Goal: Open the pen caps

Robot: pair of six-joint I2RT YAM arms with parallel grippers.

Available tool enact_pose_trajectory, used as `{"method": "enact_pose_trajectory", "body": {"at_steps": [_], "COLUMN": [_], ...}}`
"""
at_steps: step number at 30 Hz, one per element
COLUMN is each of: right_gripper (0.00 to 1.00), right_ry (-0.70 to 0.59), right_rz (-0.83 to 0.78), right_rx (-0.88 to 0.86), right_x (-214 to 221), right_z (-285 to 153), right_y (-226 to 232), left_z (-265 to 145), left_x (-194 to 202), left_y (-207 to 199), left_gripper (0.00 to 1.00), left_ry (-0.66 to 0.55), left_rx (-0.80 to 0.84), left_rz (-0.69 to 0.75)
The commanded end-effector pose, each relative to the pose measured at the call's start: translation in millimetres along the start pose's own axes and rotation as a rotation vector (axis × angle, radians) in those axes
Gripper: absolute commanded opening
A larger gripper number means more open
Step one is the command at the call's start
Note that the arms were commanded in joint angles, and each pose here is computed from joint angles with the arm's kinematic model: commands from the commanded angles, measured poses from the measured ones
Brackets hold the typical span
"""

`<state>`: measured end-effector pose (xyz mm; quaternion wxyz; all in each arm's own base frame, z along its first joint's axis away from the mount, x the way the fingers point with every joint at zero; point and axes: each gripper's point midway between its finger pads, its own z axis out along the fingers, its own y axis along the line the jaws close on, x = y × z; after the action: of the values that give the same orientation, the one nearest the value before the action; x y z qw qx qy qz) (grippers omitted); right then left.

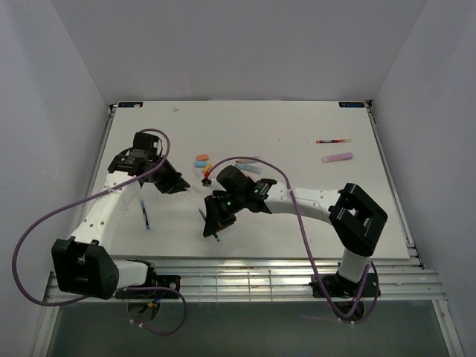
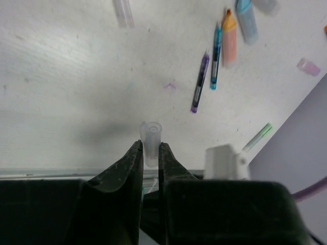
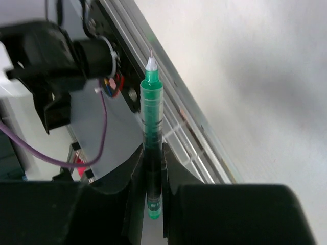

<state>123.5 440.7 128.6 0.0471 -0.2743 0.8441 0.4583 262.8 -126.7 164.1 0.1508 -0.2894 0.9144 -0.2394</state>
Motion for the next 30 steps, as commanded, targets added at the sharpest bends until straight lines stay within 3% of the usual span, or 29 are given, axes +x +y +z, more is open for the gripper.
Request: {"method": "enact_pose_trajectory", "body": {"at_steps": [1,8,18,22,30], "right_gripper": [0.08,0.08,0.08,0.08,0.08], "right_ry": [0.071,0.036,0.062,0.159,0.232], "right_rz": [0.020,0.019,-0.019,-0.028,-0.104], "right_rx": [0.004,-0.037,0.281,0.469,0.634], "right_x": [42.6,54.3,-7.5,-7.2,-11.4], "right_z": [-11.4,-24.0,-51.7,-61.3,-61.7], "right_y": [3.7,13.6,-84.0,-133.3,-185.5], "left_z": [-7.2,15.6,57.8,83.9,123.3], "left_x": [-49.9,-64.1,-42.6,-34.1,-32.9], "left_y": [-24.3,-17.4,25.8,43.2,46.9], "left_gripper": [0.00,0.00,0.00,0.00,0.00], "left_ry": [-0.171,-0.159,-0.079,-0.008,0.076], "left_rx": [0.022,-0.019,-0.100,-0.152,-0.164], "left_rz": [0.005,0.053,0.071,0.077,0.091]}}
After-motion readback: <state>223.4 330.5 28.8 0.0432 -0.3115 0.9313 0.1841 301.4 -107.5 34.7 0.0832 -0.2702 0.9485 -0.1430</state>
